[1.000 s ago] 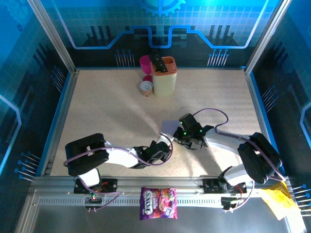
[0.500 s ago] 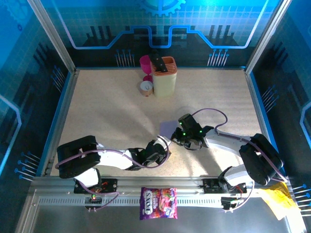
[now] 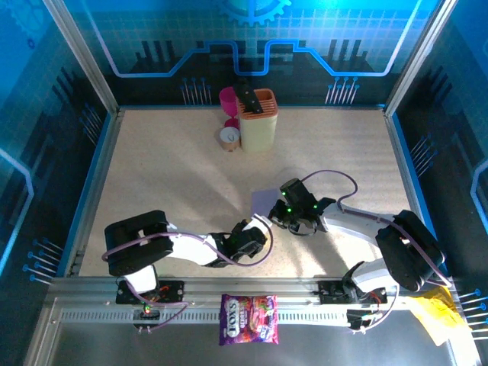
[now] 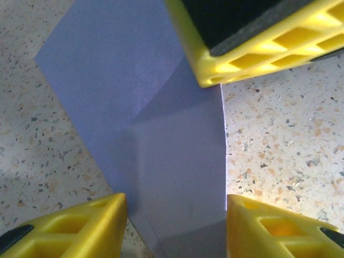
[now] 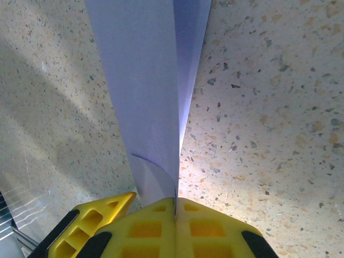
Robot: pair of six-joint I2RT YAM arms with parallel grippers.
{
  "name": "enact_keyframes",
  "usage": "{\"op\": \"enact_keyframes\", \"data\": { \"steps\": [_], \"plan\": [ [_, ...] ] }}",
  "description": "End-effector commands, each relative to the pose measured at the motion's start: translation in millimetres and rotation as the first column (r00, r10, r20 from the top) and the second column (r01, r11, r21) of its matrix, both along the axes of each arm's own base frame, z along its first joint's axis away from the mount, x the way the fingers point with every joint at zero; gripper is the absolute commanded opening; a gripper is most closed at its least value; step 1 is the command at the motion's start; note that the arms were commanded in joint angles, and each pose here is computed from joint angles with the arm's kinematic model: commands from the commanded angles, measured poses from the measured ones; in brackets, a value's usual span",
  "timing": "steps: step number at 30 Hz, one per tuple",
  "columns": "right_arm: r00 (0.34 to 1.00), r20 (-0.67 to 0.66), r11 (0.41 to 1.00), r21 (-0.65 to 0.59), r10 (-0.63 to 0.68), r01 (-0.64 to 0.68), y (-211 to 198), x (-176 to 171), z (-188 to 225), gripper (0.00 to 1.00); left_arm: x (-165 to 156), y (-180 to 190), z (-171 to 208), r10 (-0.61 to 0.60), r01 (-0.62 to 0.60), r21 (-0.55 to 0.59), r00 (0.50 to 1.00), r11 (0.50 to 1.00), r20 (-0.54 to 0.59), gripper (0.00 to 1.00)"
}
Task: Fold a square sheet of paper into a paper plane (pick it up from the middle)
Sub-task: Fold the wing for the fifth time at the center of the table.
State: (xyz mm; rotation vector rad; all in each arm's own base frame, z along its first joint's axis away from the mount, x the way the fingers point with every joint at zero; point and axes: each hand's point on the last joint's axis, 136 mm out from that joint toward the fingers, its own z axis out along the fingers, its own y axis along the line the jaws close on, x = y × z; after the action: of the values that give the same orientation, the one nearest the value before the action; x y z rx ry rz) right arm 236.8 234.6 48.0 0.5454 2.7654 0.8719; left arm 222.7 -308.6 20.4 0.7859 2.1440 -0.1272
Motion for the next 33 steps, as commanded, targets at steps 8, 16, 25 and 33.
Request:
{"op": "enact_keyframes", "data": {
  "steps": [8,16,25,33],
  "plan": [
    [1.000,0.003,1.000,0.013,0.023,-0.023,6.7,-3.1,6.1,0.00,8.9,-6.5,20.4,0.038,-0.036,-0.048,0.998,0.998,0.044,0.46],
    [1.000,-0.001,1.000,0.013,0.029,-0.029,7.9,-3.9,4.4,0.00,12.0,-9.1,27.8,0.050,-0.047,-0.071,0.998,0.996,0.046,0.59],
    [1.000,-0.004,1.000,0.008,0.027,-0.027,6.5,-5.0,2.1,0.00,16.3,-10.3,40.2,0.063,-0.056,-0.121,0.996,0.991,0.058,0.34],
    [1.000,-0.009,1.000,0.004,0.029,-0.029,6.3,-5.7,0.1,0.00,16.5,-14.6,40.8,0.053,-0.048,-0.145,0.998,0.988,0.033,0.27]
  ]
}}
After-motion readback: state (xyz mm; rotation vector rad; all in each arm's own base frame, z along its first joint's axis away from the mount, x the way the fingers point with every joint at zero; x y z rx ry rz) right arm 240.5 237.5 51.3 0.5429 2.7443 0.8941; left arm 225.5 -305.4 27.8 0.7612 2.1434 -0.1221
